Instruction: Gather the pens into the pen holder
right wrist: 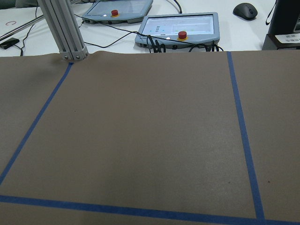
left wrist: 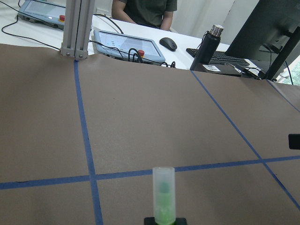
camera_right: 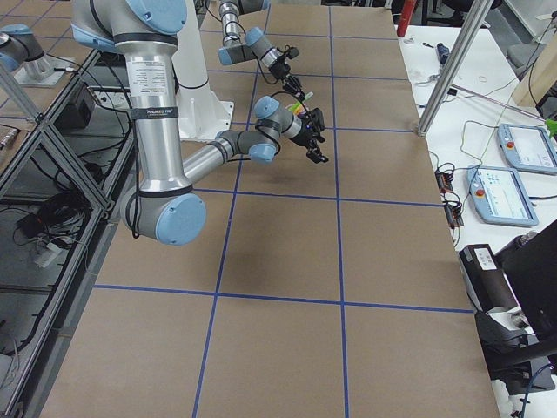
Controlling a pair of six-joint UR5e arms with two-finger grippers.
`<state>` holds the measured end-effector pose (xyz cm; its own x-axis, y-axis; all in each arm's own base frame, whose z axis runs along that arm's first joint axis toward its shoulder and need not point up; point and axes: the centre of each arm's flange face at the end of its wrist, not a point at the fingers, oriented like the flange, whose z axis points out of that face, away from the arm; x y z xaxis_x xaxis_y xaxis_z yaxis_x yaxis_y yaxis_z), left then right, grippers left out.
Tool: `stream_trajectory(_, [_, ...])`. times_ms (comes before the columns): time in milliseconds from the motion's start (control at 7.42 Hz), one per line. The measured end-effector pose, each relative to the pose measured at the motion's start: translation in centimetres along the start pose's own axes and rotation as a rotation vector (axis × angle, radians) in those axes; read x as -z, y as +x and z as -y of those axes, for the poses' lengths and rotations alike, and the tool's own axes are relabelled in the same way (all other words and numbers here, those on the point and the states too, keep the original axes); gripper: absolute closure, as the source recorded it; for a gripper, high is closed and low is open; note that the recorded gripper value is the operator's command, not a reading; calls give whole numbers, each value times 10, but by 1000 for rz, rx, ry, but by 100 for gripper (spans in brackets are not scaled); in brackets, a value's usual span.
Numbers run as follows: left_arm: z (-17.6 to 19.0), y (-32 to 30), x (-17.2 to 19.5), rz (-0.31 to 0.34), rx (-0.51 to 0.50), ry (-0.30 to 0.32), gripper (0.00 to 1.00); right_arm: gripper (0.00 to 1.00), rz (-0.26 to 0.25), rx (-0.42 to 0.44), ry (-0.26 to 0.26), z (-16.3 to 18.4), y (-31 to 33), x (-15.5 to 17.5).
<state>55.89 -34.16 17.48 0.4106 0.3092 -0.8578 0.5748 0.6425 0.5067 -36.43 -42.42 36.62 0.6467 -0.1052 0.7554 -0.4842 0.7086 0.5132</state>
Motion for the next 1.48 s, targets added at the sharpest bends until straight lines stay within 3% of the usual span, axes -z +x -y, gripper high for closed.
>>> stream_trajectory(539, [17,12,13,-39,3,8,0,0,-8,0,4,4,6,0])
stream_trajectory(809, [55,-8,20,-49,-37,18,0,0,-33,-3,-16,22,33,-3])
stream_trajectory(944, [79,-47,14,-24,-58,-16,0,0,-52,21,-46,42,62,-9])
stream_trajectory(1213, [153,-164,10,76,-73,-188,0,0,-97,118,-127,84,139,-21])
stream_trajectory(1483, [244,-286,39,216,-113,-423,0,0,-106,169,-245,117,232,-24])
